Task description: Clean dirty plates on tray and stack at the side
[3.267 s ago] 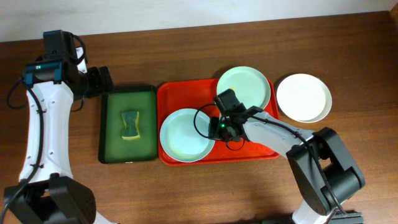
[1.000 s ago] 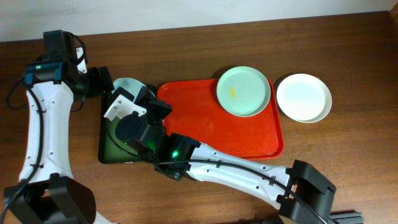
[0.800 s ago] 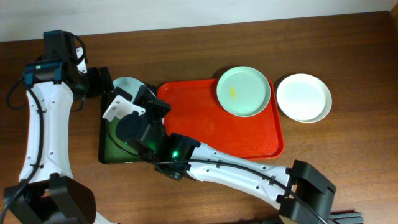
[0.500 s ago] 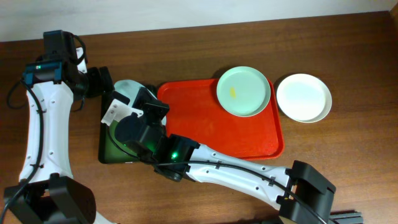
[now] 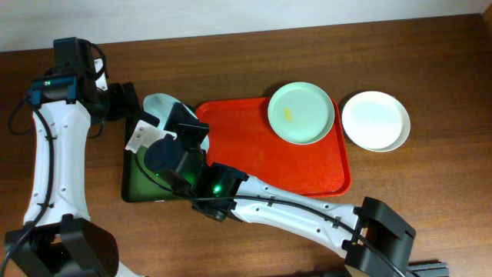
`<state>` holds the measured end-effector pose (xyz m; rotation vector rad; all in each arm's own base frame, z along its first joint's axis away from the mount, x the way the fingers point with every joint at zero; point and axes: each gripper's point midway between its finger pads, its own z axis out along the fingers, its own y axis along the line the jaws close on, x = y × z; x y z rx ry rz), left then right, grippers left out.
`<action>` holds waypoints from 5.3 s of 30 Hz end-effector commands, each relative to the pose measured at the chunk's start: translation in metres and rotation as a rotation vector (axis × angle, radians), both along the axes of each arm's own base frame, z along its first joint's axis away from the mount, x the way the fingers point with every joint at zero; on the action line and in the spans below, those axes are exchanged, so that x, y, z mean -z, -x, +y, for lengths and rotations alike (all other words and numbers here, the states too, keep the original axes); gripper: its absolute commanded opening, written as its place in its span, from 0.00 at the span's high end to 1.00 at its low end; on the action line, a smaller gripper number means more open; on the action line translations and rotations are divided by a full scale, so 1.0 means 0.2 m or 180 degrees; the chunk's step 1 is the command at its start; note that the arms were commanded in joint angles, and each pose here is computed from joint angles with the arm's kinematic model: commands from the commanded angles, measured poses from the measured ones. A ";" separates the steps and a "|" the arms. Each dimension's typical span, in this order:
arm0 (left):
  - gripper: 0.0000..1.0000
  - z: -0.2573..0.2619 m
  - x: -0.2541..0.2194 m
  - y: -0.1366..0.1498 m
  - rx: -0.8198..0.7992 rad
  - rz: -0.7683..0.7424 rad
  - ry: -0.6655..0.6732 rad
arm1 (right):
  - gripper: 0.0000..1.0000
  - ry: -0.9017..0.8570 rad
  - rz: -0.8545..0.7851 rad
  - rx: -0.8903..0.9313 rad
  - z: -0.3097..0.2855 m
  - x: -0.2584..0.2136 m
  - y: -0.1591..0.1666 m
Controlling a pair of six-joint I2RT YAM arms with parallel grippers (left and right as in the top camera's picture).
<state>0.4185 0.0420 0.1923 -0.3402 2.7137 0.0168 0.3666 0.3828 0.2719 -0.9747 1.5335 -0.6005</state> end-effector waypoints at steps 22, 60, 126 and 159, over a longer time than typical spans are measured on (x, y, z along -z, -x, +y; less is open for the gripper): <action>0.01 0.00 -0.02 0.00 -0.0023 -0.0040 0.0019 | 0.96 -0.2843 0.2092 0.1131 -0.59 0.27 -0.21; 0.01 0.00 -0.02 0.00 -0.0024 -0.0040 0.0020 | 0.96 -0.4356 0.2346 0.4694 -2.80 0.86 0.17; 0.01 0.00 -0.02 0.00 -0.0023 -0.0040 0.0019 | 0.96 -0.2860 0.2998 0.2215 -1.86 1.29 -0.47; 0.01 0.00 -0.02 0.00 -0.0023 -0.0040 0.0019 | 0.61 -0.2286 0.4536 0.2650 -1.27 1.22 0.26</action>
